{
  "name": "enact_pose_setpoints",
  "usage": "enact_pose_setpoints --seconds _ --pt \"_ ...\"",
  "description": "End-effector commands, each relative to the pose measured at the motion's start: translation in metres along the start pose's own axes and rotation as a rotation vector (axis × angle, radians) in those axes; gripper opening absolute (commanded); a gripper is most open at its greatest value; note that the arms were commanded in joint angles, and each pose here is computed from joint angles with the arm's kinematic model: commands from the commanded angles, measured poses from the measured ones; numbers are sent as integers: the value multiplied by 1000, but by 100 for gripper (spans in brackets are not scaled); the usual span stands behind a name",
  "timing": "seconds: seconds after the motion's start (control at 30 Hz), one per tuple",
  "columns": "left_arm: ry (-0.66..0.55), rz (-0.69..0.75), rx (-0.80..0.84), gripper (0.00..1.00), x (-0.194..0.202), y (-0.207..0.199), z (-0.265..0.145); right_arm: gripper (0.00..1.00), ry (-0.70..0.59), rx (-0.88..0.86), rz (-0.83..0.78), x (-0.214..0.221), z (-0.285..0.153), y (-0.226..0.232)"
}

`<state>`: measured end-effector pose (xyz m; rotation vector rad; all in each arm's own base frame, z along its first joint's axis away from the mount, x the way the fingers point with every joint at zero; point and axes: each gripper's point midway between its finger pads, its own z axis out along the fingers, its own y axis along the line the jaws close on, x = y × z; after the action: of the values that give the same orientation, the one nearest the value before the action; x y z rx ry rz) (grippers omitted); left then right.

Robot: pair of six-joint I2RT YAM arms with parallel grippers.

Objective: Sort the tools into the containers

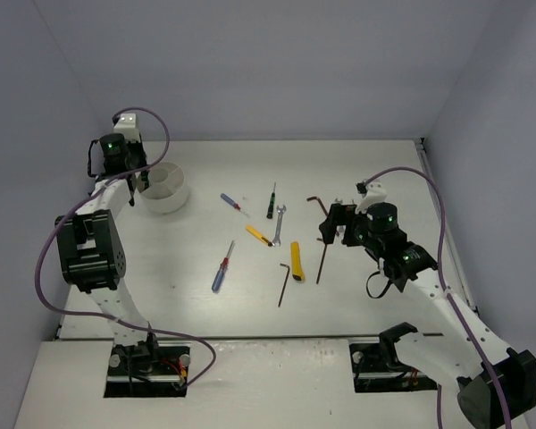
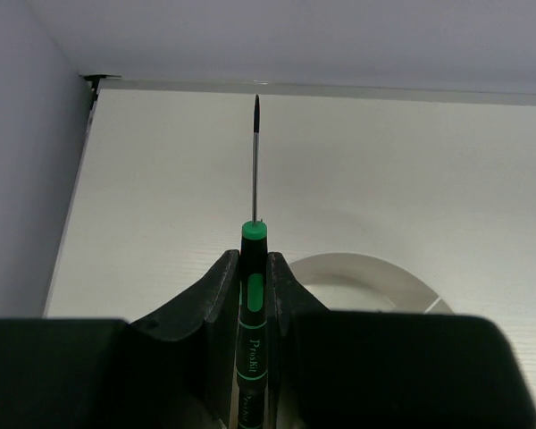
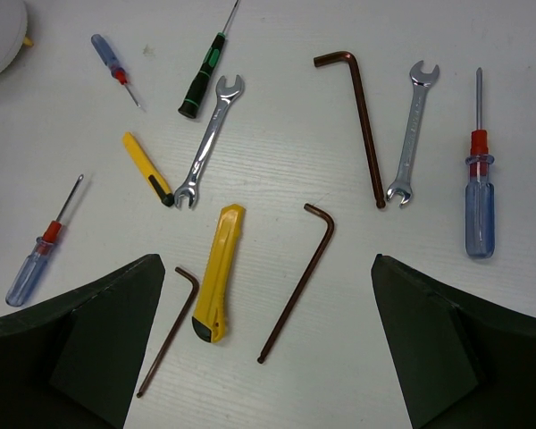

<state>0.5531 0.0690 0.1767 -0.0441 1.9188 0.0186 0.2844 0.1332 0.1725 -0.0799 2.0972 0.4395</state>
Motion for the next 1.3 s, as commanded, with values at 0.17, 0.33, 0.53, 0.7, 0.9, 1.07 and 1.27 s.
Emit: enact_pose_setpoints --seconds 0.17,0.33,0.53,0.7,0.9,1.07,1.27 --pt "-123 16 29 14 -38 -6 -18 100 -67 -20 -7 -21 0 8" --pt "-152 12 17 41 -50 -6 -33 100 -73 -21 -8 -24 -1 9" --pt "-257 -29 -46 60 -103 -3 -82 100 -88 -22 -8 -28 -4 9" --pt "-231 -73 -71 60 -125 -28 -120 100 -93 -20 -2 -30 -5 9" --pt "-33 -78 87 60 -113 -151 -146 100 -87 0 16 -28 -2 6" --pt "85 -94 241 60 -79 -240 -141 100 -66 -4 25 -20 0 6" --pt "188 -40 315 60 -35 -318 -116 100 -52 -7 39 -8 -1 4"
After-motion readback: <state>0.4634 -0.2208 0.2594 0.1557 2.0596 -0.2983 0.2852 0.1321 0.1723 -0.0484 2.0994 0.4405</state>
